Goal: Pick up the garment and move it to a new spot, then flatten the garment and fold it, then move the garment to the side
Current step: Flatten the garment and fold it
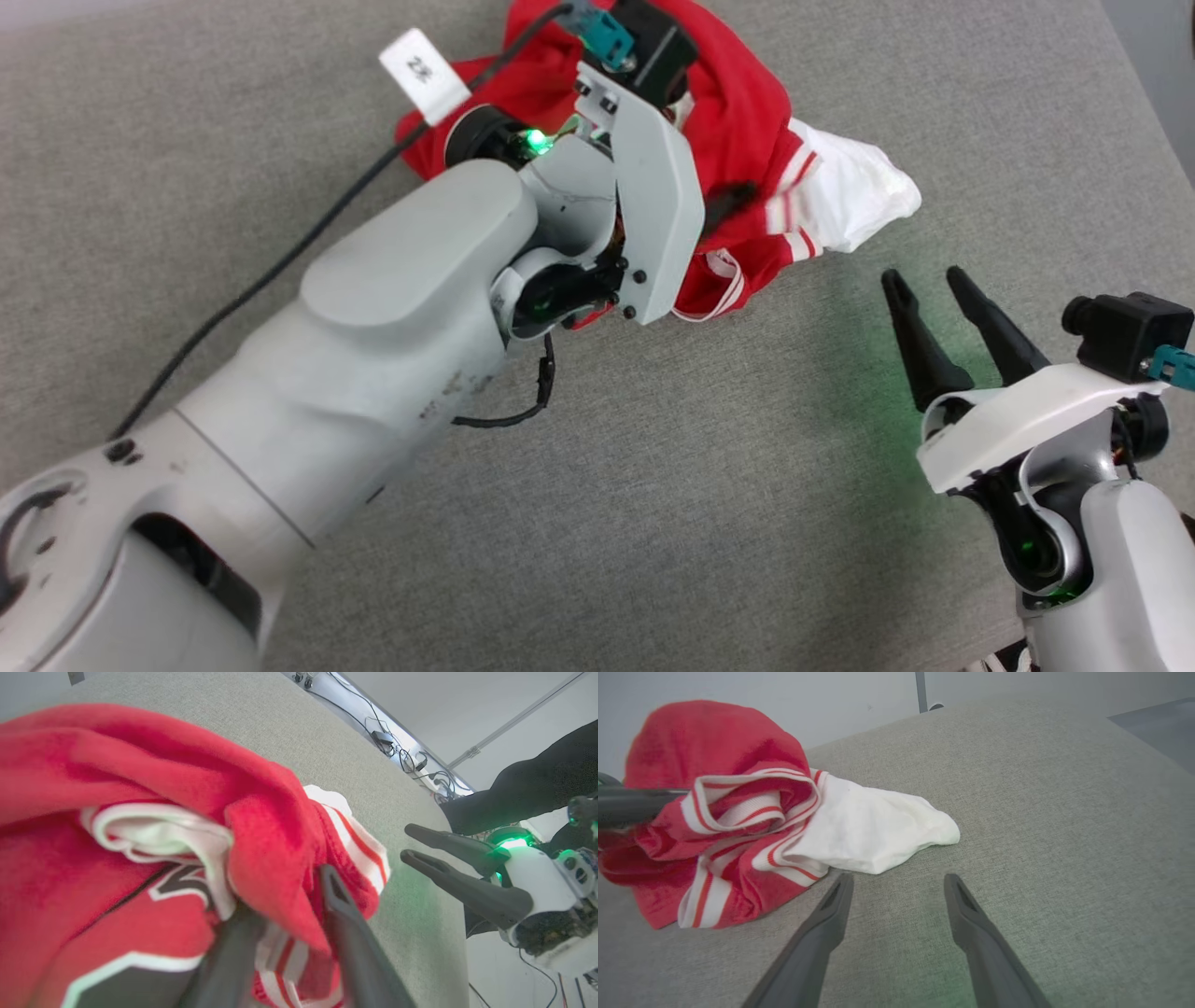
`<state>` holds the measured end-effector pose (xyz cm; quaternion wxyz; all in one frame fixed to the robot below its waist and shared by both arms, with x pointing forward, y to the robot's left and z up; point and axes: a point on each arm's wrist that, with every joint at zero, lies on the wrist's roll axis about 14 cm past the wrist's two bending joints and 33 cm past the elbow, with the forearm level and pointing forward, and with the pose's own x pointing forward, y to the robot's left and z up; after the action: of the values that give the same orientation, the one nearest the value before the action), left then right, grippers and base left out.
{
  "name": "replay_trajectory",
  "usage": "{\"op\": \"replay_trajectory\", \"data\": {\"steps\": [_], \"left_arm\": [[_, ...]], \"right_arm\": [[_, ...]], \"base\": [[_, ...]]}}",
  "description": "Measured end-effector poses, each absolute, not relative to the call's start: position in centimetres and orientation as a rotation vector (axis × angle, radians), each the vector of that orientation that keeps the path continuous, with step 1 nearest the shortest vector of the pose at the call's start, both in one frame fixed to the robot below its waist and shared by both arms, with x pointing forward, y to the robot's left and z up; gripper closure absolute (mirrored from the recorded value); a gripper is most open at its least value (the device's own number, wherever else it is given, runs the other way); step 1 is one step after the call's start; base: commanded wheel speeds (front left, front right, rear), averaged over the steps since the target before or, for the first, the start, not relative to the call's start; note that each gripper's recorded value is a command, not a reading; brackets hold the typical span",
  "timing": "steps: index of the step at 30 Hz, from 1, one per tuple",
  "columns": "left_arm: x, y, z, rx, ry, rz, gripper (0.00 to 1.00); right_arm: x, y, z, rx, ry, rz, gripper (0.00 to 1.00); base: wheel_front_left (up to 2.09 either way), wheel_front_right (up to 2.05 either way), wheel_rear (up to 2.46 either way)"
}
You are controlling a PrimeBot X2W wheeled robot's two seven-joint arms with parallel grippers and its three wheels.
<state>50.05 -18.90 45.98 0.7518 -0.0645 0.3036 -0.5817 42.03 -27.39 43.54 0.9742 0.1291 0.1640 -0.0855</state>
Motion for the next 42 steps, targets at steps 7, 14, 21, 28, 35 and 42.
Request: {"op": "replay_trajectory", "data": {"steps": [7, 14, 21, 28, 35, 42], "left_arm": [[49.9, -18.0, 49.4, -0.246, 0.674, -1.312, 0.0], [50.7, -14.4, 53.6, -0.211, 0.64, -1.289, 0.0], [51.8, -13.0, 53.7, -0.165, 0.614, -1.214, 0.0], [52.0, -13.9, 51.2, -0.141, 0.654, -1.208, 0.0], [52.6, -14.8, 49.4, -0.158, 0.679, -1.201, 0.0], [52.7, -16.2, 48.5, -0.172, 0.686, -1.211, 0.0]], "right_arm": [[42.2, -28.2, 43.3, 0.245, 0.337, -0.178, 0.0], [43.4, -26.4, 44.8, 0.251, 0.308, -0.115, 0.0], [43.9, -25.1, 45.8, 0.261, 0.286, -0.076, 0.0], [43.2, -25.8, 45.2, 0.261, 0.297, -0.105, 0.0], [42.3, -26.2, 44.1, 0.271, 0.322, -0.131, 0.0], [42.1, -26.5, 43.9, 0.272, 0.325, -0.144, 0.0]], "base": [[0.0, 0.0, 0.0], [0.0, 0.0, 0.0], [0.0, 0.0, 0.0], [0.0, 0.0, 0.0], [0.0, 0.0, 0.0], [0.0, 0.0, 0.0]]}}
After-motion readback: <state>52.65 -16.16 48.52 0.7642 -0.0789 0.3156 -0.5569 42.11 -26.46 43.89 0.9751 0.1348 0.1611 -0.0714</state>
